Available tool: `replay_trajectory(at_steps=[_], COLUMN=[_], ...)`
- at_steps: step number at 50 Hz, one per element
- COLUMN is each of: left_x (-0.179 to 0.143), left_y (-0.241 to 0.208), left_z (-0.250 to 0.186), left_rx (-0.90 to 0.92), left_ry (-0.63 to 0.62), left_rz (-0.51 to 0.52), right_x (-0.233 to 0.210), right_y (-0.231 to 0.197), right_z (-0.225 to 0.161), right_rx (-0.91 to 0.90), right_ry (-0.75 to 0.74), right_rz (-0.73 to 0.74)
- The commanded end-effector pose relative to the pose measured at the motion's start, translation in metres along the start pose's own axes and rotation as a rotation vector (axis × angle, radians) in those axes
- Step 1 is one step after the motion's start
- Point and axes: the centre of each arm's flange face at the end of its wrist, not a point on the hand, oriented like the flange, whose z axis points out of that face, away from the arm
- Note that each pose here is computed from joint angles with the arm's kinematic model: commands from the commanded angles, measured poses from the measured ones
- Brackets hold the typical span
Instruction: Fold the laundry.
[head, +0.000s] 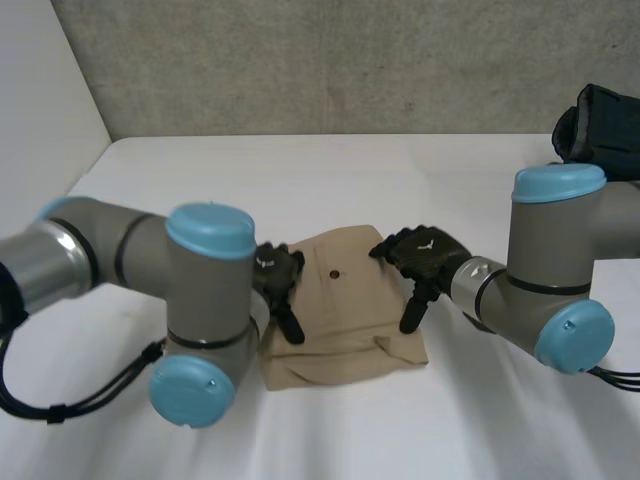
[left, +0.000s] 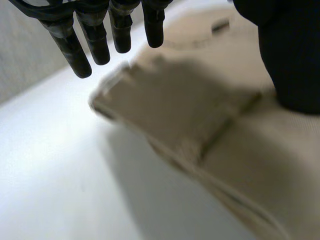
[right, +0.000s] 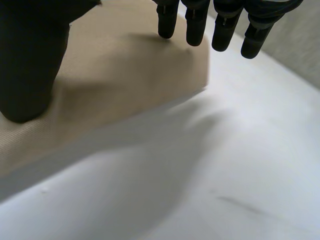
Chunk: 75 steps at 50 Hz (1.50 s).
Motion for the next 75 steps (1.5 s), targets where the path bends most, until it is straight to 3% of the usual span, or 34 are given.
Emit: replay_trajectory(at_steps=[1, 7, 12, 17, 20, 32, 49, 53, 58, 65, 75], left_x=[-0.009, -0.023, -0.027, -0.013, -0.009, -0.011, -0.014, -0.019, -0.026, -0.036, -0.034], left_y=[-0.061, -0.117, -0.141, -0.143, -0.139, -0.130, -0.133, -0.138, -0.156, -0.178, -0.183], left_z=[-0.022, -0.050, -0.064, -0.082, -0.085, -0.077, -0.077, -0.078, -0.082, -0.092, -0.095], left_rx=[0.192, 0.383, 0.464, 0.438, 0.413, 0.371, 0.386, 0.403, 0.468, 0.547, 0.564], left_ry=[0.065, 0.148, 0.276, 0.520, 0.586, 0.539, 0.525, 0.512, 0.485, 0.434, 0.433], left_rz=[-0.019, -0.025, -0.006, 0.030, 0.030, 0.016, 0.017, 0.019, 0.027, 0.031, 0.031], right_x=[0.006, -0.009, -0.067, -0.090, -0.095, -0.100, -0.084, -0.056, 0.015, 0.117, 0.275], right_y=[-0.029, -0.041, -0.006, 0.016, 0.021, 0.039, 0.004, -0.026, -0.091, -0.141, -0.128], right_z=[-0.023, -0.061, -0.071, -0.076, -0.073, -0.028, 0.015, 0.017, -0.002, -0.037, -0.089], right_rx=[0.113, 0.190, 0.175, 0.203, 0.239, 0.321, 0.456, 0.533, 0.706, 0.869, 0.933], right_ry=[0.128, 0.242, 0.124, 0.092, 0.092, 0.118, 0.175, 0.245, 0.395, 0.578, 0.783], right_rz=[-0.046, -0.058, -0.096, -0.110, -0.103, -0.099, -0.090, -0.085, -0.074, -0.069, -0.089])
